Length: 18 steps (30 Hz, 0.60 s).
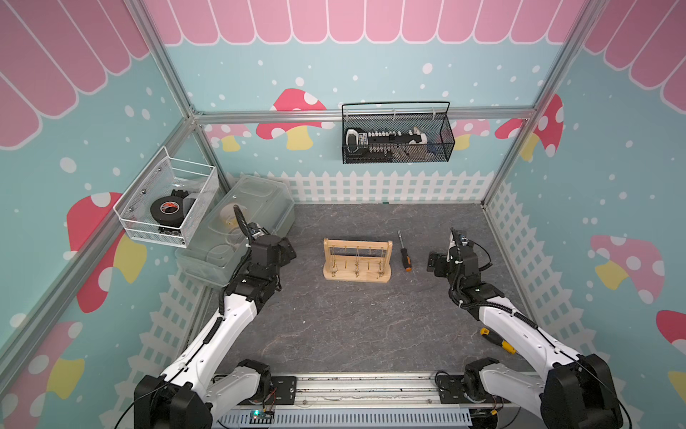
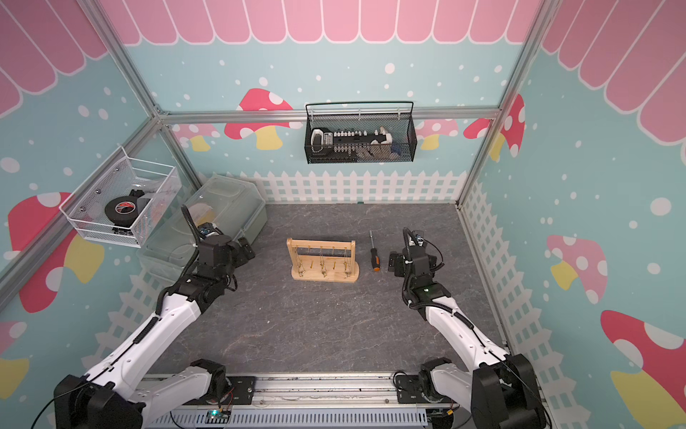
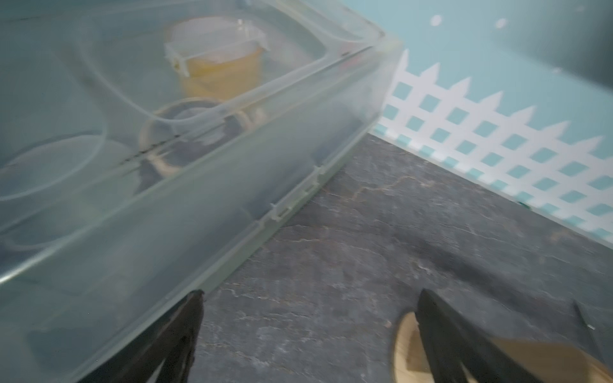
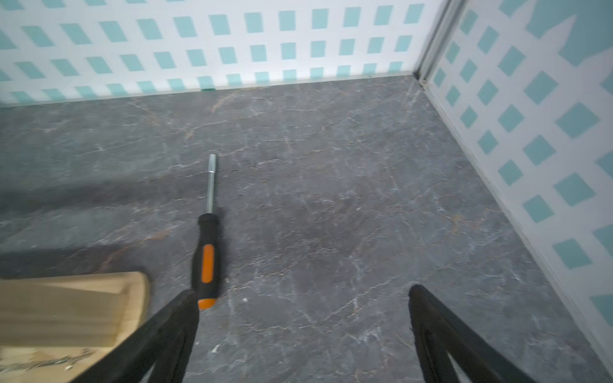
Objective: Hang the necklace on the jewelry display stand
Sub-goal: Reset both arms
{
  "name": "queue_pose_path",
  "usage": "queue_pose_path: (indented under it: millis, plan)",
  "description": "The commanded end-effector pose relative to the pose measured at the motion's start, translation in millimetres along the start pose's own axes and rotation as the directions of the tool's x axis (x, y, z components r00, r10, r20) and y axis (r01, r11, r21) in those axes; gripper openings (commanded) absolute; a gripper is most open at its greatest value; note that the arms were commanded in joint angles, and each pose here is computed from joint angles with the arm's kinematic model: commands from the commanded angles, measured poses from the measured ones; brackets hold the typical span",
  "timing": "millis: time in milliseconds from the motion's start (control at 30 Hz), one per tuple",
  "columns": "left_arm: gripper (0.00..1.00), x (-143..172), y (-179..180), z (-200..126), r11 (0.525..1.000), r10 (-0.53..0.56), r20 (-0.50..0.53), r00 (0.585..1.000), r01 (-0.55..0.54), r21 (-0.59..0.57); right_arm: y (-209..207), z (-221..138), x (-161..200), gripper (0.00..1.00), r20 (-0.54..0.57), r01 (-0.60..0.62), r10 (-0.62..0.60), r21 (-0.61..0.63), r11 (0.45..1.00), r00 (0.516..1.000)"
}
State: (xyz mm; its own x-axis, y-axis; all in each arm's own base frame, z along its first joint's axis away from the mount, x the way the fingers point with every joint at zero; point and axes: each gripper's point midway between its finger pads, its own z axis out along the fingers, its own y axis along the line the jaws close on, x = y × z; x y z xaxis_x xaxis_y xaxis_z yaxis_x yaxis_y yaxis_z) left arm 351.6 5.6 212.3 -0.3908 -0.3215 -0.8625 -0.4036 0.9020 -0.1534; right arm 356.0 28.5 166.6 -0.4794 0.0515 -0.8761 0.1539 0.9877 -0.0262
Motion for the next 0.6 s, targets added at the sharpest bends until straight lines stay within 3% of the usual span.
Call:
queue_pose_path:
  millis: [0, 133, 233, 567]
  plan:
    - [0.99, 15.9, 5.5, 17.5, 0.990, 0.138, 0.007, 0.990, -0.138, -0.013, -18.8, 5.8, 4.9, 0.99, 0.023, 0.070, -0.072, 0.076, 0.995, 0.997]
    - [0.99, 27.4, 9.9, 26.4, 0.962, 0.273, 0.004, 0.962, -0.273, -0.017, -40.6, 11.1, 8.0, 0.99, -0.005, 0.105, -0.106, 0.114, 0.988, 0.994]
    - [0.99, 39.0, 21.6, 34.1, 0.963, 0.270, -0.007, 0.963, -0.270, 0.000, -64.1, 18.5, 17.7, 0.99, -0.010, 0.089, -0.088, 0.165, 0.982, 0.996]
    - [0.99, 61.2, 31.7, 58.1, 0.965, 0.233, 0.071, 0.970, -0.240, 0.104, -104.8, 28.0, 30.7, 0.99, 0.175, -0.007, -0.055, 0.332, 0.943, 0.983]
